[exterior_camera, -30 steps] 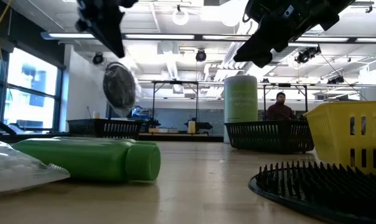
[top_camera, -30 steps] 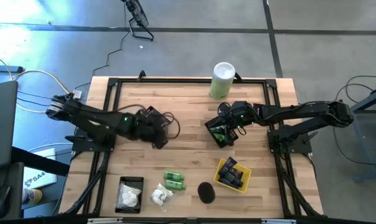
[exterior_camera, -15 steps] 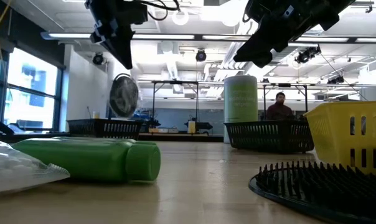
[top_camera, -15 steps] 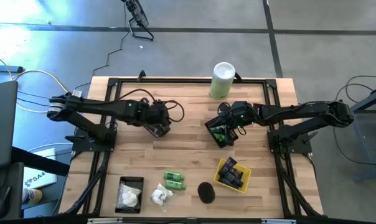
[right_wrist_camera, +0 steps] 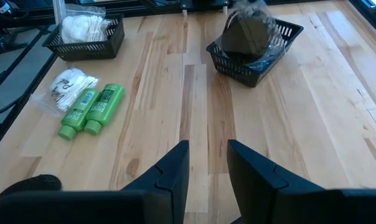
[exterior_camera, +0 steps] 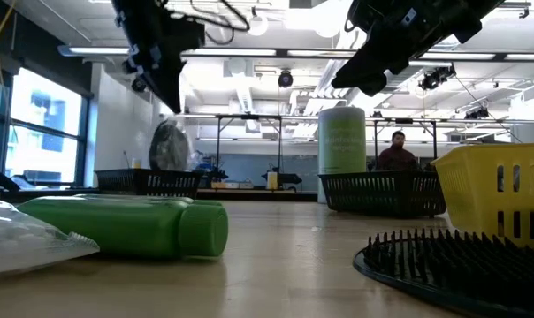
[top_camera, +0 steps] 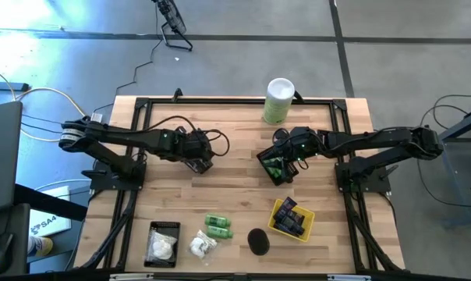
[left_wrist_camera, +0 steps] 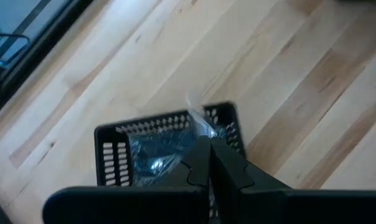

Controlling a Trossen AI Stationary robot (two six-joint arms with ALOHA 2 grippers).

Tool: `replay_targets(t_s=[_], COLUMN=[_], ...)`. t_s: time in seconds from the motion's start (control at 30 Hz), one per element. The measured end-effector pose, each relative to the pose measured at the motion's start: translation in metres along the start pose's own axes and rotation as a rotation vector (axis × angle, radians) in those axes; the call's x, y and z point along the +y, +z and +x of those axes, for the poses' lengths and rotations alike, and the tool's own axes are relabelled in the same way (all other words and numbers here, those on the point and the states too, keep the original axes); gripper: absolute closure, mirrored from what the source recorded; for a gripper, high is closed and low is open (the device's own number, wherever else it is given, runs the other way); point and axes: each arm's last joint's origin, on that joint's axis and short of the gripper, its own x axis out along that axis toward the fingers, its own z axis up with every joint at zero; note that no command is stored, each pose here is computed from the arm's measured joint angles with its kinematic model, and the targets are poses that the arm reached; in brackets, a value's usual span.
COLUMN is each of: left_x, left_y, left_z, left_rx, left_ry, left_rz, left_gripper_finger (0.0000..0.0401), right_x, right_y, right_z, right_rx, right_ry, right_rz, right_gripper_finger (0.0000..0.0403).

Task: Pick & Place Travel size toiletries
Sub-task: Put the hairbrush into the top left black bin

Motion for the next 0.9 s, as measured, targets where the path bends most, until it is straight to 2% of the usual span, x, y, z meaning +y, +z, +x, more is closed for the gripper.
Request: replay_targets(t_s=[0.27, 0.67, 0.9], left_x=[0.001, 0.007, 0.007], left_y=[-0.009, -0.025, -0.027], left_z=[0.009, 0.022, 0.024], left_rx=[0.024, 0.04, 0.04], left_ry=[0.02, 0.122, 0.126], left_rz=[-0.009, 0.034, 0.035], left_gripper_finger=[0.0401, 0.0401, 0.0401], right_x=[0.0, 0.0, 0.0], right_y=[0.0, 0.0, 0.0], right_z=[0.0, 0.0, 0.0], right_rx=[0.0, 0.0, -0.001], right_ry=[0.0, -0.001, -0.001], right_rz=[-0.007, -0.007, -0.007], right_gripper_finger=[0.0302, 0.0302, 0.0302])
